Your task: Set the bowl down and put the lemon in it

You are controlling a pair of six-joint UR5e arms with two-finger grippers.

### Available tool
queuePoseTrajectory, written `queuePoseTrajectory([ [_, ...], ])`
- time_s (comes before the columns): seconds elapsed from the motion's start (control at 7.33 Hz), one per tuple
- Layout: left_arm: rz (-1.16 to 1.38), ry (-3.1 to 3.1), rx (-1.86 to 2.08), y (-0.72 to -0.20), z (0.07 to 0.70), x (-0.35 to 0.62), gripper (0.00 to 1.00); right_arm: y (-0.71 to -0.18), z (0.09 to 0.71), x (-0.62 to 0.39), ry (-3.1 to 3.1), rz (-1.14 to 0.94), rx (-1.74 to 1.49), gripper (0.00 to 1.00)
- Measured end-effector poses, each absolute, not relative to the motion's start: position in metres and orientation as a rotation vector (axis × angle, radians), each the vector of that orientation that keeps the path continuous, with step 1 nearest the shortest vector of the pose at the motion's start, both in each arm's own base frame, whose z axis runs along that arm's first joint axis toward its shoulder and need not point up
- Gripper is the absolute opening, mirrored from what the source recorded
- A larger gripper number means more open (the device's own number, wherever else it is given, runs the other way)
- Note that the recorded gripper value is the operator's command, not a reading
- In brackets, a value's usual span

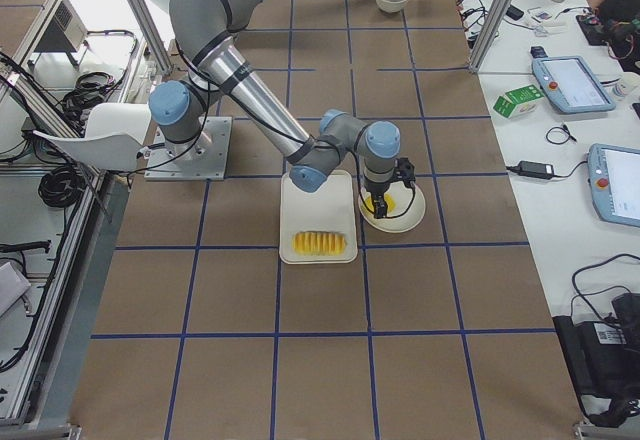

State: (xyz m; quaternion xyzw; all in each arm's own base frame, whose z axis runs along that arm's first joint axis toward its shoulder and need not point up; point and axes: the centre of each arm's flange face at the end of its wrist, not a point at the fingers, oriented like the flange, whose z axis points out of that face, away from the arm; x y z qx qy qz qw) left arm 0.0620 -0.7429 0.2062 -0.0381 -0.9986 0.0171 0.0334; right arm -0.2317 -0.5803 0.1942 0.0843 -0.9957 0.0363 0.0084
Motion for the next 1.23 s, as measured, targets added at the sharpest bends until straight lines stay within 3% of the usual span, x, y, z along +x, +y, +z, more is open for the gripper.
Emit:
queuePoseTrajectory([
  [0.27,0.056,-3.063,-0.084,-0.741,0.214,0.067,0.00,-0.582,0.188,-0.231,-3.125,0.131,0.265,0.30],
  [0.41,0.045,-3.061,-0.039,-0.738,0.227,0.061,0.00,-0.583,0.189,-0.231,-3.125,0.137,0.266,0.22],
  [0.82,-0.084,-3.031,-0.027,-0.701,0.281,-0.048,0.00,-0.580,0.221,-0.226,-3.096,0.172,0.267,0.20],
  [1.23,-0.161,-2.981,-0.076,-0.618,0.285,-0.213,0.00,-0.557,0.308,-0.187,-3.101,0.171,0.236,0.20],
])
